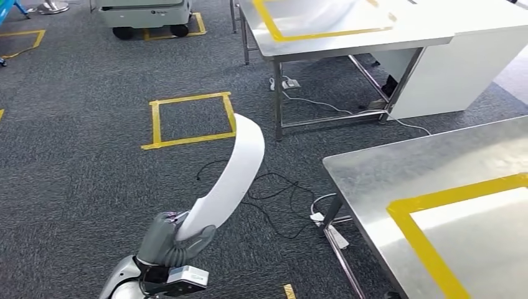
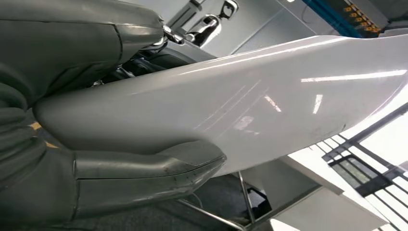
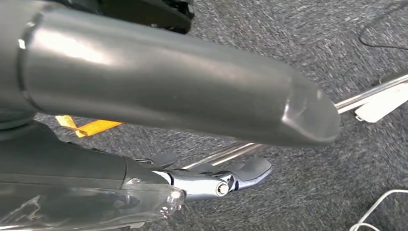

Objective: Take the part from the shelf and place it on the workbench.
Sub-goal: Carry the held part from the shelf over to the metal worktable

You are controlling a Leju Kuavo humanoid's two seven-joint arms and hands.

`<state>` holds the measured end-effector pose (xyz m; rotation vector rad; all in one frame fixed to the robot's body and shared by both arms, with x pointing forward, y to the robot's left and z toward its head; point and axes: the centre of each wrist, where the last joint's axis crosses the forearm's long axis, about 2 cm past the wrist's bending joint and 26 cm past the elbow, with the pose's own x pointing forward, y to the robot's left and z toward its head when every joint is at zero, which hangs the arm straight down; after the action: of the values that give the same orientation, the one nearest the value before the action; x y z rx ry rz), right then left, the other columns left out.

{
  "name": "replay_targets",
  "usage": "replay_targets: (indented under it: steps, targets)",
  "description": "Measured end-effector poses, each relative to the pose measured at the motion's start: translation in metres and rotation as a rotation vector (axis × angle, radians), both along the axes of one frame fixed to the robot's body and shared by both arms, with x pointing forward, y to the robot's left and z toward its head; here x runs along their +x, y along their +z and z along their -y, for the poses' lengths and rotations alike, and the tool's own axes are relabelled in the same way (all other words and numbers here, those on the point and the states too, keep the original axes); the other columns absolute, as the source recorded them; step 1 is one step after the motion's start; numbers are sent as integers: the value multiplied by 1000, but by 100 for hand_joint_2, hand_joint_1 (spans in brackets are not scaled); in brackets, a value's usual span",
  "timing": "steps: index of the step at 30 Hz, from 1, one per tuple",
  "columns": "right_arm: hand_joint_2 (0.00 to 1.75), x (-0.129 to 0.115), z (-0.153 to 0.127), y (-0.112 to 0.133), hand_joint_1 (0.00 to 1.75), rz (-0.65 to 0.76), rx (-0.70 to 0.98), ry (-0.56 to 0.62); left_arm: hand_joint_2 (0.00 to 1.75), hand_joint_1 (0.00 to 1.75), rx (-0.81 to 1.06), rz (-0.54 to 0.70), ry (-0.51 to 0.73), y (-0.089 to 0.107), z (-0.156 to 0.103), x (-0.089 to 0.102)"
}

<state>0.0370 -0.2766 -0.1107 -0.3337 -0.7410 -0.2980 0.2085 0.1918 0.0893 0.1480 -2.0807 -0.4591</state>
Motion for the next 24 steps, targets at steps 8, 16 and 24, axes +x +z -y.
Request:
replay_targets:
  steps: [8,16,24]
  targets:
    - [0,2,0,0,0,-5,-1,31,175,175,47,-23,16,-7,-8,7]
    - [0,3,1,0,0,-6,-3,53,175,175,70,-41,34,-12,-15,15]
    - [0,3,5,0,0,-13,-9,76,175,175,96,-90,62,-23,-25,24]
